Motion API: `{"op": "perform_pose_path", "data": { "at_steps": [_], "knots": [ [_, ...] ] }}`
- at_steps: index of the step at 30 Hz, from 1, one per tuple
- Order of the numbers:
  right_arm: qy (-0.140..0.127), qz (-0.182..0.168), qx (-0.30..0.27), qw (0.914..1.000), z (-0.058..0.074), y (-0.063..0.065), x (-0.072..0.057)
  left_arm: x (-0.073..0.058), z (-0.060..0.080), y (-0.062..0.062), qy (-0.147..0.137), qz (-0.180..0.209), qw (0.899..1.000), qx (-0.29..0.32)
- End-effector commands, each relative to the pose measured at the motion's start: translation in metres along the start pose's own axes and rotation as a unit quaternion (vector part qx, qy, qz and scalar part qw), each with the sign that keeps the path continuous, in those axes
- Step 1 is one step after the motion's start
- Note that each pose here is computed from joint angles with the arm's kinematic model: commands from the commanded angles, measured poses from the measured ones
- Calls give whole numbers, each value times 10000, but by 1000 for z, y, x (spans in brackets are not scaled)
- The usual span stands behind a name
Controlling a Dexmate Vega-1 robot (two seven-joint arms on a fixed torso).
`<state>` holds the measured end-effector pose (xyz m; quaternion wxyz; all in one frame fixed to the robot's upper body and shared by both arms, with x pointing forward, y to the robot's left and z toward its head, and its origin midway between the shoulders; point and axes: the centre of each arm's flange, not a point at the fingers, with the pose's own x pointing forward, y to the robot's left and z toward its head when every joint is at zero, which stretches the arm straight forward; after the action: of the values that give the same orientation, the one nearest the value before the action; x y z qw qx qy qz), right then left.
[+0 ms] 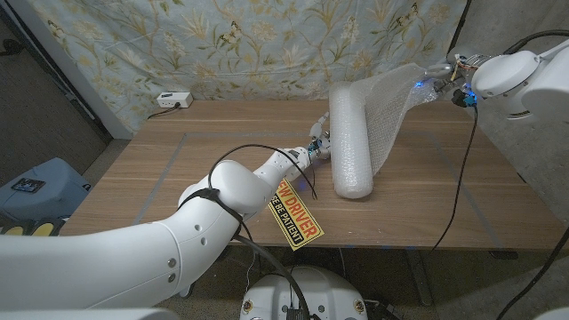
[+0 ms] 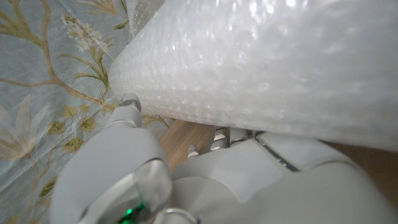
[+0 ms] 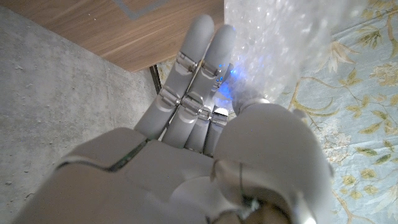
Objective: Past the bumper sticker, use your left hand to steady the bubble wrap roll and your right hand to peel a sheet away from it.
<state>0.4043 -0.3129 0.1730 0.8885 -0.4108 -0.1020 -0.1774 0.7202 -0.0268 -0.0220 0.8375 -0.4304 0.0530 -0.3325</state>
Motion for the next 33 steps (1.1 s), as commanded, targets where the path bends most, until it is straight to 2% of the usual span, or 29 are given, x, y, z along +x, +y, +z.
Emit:
{"op": "perform_pose_path", "data": {
  "at_steps": [1,24,33],
  "knots": [
    [-32,-113,-81,9999,3,-8,-5,-1,-1,2,-3,-29,10000,-65],
    [18,-346,-166,9993,5,-24,-3,0,-3,1,-28,64,9998,-165],
    [35,-386,-143,9991,3,-28,-3,-2,1,7,-64,57,9998,-156]
  ]
}}
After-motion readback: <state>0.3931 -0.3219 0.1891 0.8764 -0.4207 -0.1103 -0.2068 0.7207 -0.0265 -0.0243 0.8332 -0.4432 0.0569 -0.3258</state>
